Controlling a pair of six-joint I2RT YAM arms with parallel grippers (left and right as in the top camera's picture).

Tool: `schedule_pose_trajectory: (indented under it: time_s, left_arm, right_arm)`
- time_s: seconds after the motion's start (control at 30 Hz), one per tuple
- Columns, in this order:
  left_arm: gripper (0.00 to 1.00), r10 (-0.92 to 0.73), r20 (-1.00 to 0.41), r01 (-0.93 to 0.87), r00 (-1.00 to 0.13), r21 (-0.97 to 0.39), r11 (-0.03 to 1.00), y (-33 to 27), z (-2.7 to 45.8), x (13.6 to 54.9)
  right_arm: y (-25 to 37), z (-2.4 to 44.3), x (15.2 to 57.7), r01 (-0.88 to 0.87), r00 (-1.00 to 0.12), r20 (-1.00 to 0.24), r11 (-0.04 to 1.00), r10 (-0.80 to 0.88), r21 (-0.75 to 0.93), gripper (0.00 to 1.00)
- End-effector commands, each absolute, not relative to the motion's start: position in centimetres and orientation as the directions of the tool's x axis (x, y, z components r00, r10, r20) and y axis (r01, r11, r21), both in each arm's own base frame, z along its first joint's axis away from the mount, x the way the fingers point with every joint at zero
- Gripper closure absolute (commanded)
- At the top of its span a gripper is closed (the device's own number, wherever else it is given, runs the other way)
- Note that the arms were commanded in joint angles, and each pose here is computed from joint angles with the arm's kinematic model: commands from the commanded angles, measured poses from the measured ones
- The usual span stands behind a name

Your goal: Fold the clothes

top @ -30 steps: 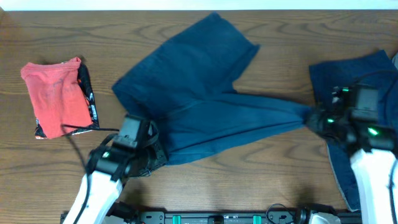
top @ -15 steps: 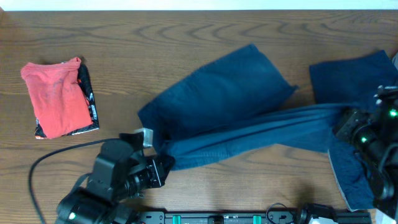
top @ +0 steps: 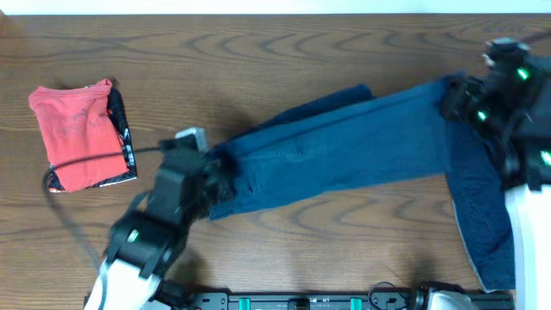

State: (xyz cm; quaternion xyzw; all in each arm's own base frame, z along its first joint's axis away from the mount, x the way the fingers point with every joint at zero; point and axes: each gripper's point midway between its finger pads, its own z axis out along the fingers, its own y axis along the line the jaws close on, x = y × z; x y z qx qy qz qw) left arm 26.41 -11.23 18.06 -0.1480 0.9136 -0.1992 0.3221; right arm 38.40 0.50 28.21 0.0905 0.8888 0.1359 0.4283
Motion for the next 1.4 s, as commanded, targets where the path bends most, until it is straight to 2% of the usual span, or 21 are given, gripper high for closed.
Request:
schedule_pose_trajectory:
  time_s: [0.0,0.23,0.33,0.4,0.57,0.7,0.77,0.8,0.83,0.9,0.97,1.03,1.07,1.23,1.37]
  left_arm:
    - [0.94,-0.455,-0.517,-0.296,-0.725,-0.363,0.883,-8.7,15.3,28.0]
    - [0.93,-0.562,-0.401,-0.475,-0.723,-0.301,0.827,-7.0,10.3,29.5]
    - [0.71,-0.560,-0.380,-0.487,-0.736,-0.276,0.828,-7.0,8.8,30.0]
    - [0.66,-0.557,-0.359,-0.489,-0.749,-0.268,0.830,-7.3,7.9,30.1]
    - [0.66,-0.554,-0.341,-0.498,-0.760,-0.243,0.833,-7.4,6.3,30.5]
    - [0.66,-0.555,-0.365,-0.501,-0.747,-0.239,0.832,-7.2,6.2,31.1]
    - [0.70,-0.557,-0.395,-0.506,-0.731,-0.234,0.830,-6.8,6.5,31.6]
    - [0.72,-0.558,-0.418,-0.510,-0.717,-0.231,0.828,-6.5,6.7,32.0]
    - [0.73,-0.560,-0.443,-0.515,-0.701,-0.229,0.826,-6.2,7.0,32.4]
    - [0.73,-0.580,-0.502,-0.548,-0.641,-0.229,0.804,-5.2,7.7,33.4]
    - [0.64,-0.604,-0.561,-0.587,-0.566,-0.239,0.773,-4.1,8.5,34.4]
    - [0.54,-0.610,-0.592,-0.588,-0.526,-0.264,0.764,-3.9,9.3,35.3]
    - [0.52,-0.619,-0.600,-0.587,-0.507,-0.286,0.757,-3.8,9.6,35.8]
    - [0.52,-0.650,-0.613,-0.612,-0.450,-0.319,0.724,-2.1,10.2,36.7]
    - [0.48,-0.662,-0.561,-0.650,-0.497,-0.265,0.712,-0.5,8.9,35.2]
  right_arm:
    - [1.1,25.3,40.9,0.038,-0.665,-0.712,0.962,0.226,0.270,0.99]
    - [5.2,16.1,44.1,-0.017,-0.804,-0.578,0.967,0.139,0.256,0.98]
    - [6.4,12.4,45.2,-0.028,-0.837,-0.535,0.967,0.117,0.254,0.97]
    - [7.0,10.4,46.0,-0.029,-0.846,-0.521,0.966,0.114,0.258,0.95]
    - [8.2,8.0,48.3,-0.021,-0.830,-0.540,0.958,0.143,0.286,0.94]
    - [9.4,8.8,50.0,-0.060,-0.784,-0.605,0.953,0.138,0.295,0.95]
    - [10.0,9.9,51.0,-0.082,-0.745,-0.651,0.949,0.144,0.304,0.95]
    - [10.3,10.5,51.6,-0.087,-0.723,-0.673,0.945,0.157,0.314,0.92]
    - [10.6,11.2,52.2,-0.088,-0.698,-0.693,0.939,0.179,0.331,0.86]
    - [11.1,12.5,53.1,-0.082,-0.658,-0.717,0.925,0.229,0.371,0.60]
    - [11.5,13.3,53.6,-0.080,-0.633,-0.728,0.913,0.263,0.400,0.50]
    - [11.7,13.3,53.6,-0.086,-0.634,-0.728,0.912,0.261,0.402,0.51]
    - [11.7,12.9,53.3,-0.081,-0.649,-0.716,0.912,0.258,0.401,0.50]
    - [10.4,9.6,50.6,-0.015,-0.764,-0.606,0.932,0.224,0.363,0.49]
    - [7.3,6.5,47.3,0.116,-0.850,-0.466,0.951,0.245,0.288,0.45]
